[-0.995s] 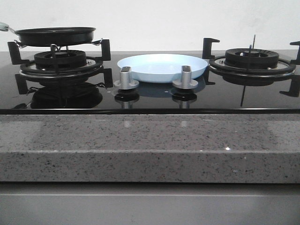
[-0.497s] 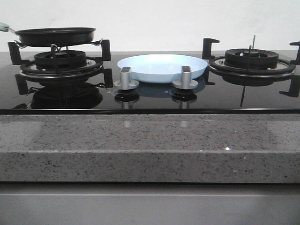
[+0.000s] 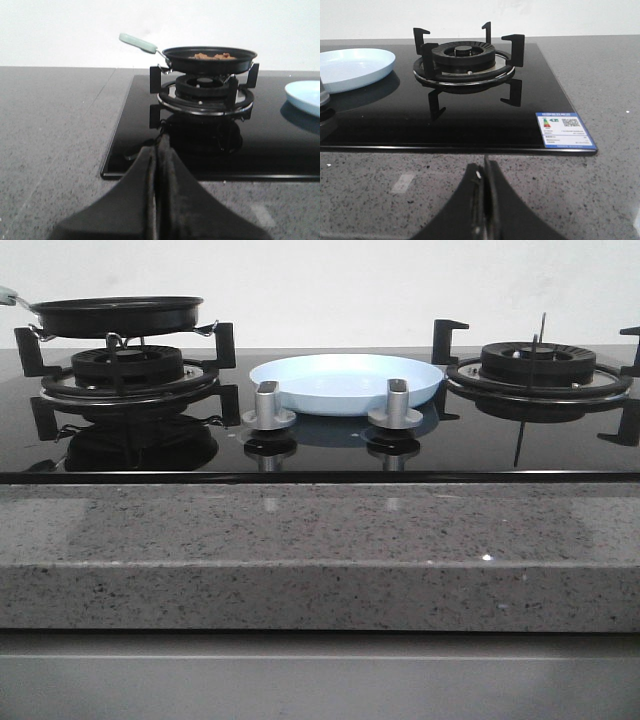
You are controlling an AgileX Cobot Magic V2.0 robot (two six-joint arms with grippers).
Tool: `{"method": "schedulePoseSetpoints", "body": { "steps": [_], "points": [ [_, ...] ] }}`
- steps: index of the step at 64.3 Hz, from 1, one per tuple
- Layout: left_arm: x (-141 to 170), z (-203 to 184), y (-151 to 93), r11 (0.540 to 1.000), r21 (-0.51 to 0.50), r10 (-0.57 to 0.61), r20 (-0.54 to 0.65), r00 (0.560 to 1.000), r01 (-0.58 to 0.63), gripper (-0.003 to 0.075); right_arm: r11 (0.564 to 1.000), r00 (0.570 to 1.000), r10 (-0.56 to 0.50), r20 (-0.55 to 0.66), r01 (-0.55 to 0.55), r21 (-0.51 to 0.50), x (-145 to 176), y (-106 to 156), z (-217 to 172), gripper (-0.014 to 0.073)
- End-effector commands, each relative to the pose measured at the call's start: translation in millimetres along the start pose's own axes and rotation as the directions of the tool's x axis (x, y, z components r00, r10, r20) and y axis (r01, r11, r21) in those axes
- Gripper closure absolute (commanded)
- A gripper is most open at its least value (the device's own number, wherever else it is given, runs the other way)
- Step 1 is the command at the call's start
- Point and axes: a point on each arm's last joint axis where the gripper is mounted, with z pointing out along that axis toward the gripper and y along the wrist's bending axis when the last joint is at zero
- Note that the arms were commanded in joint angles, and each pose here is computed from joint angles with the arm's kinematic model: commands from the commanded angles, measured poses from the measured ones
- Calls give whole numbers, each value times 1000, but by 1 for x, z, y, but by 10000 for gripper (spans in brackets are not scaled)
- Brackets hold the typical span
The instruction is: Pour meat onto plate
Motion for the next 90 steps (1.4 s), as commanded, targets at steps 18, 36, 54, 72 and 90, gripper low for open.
{"method": "schedulePoseSetpoints", "body": {
  "steps": [18,36,54,72,90],
  "points": [
    [-109,26,-4,1000,10,-12,-58,998,12,741,1000,995,-20,95,21,-8,-111,9,-8,655],
    [-136,73,-4,1000,4,-14,-132,991,15,740,1000,999,-17,-32,17,0,-143,11,35,653],
    [-139,73,-4,1000,2,-14,-105,994,14,437,1000,1000,-16,-27,16,1,-143,10,37,277],
    [-138,73,-4,1000,2,-14,-107,994,14,66,1000,1000,17,-16,-17,-6,-144,11,37,-17],
    [-138,73,-4,1000,2,-14,-107,994,14,149,1000,1000,20,-17,-20,-7,-144,11,37,-17]
  ]
}}
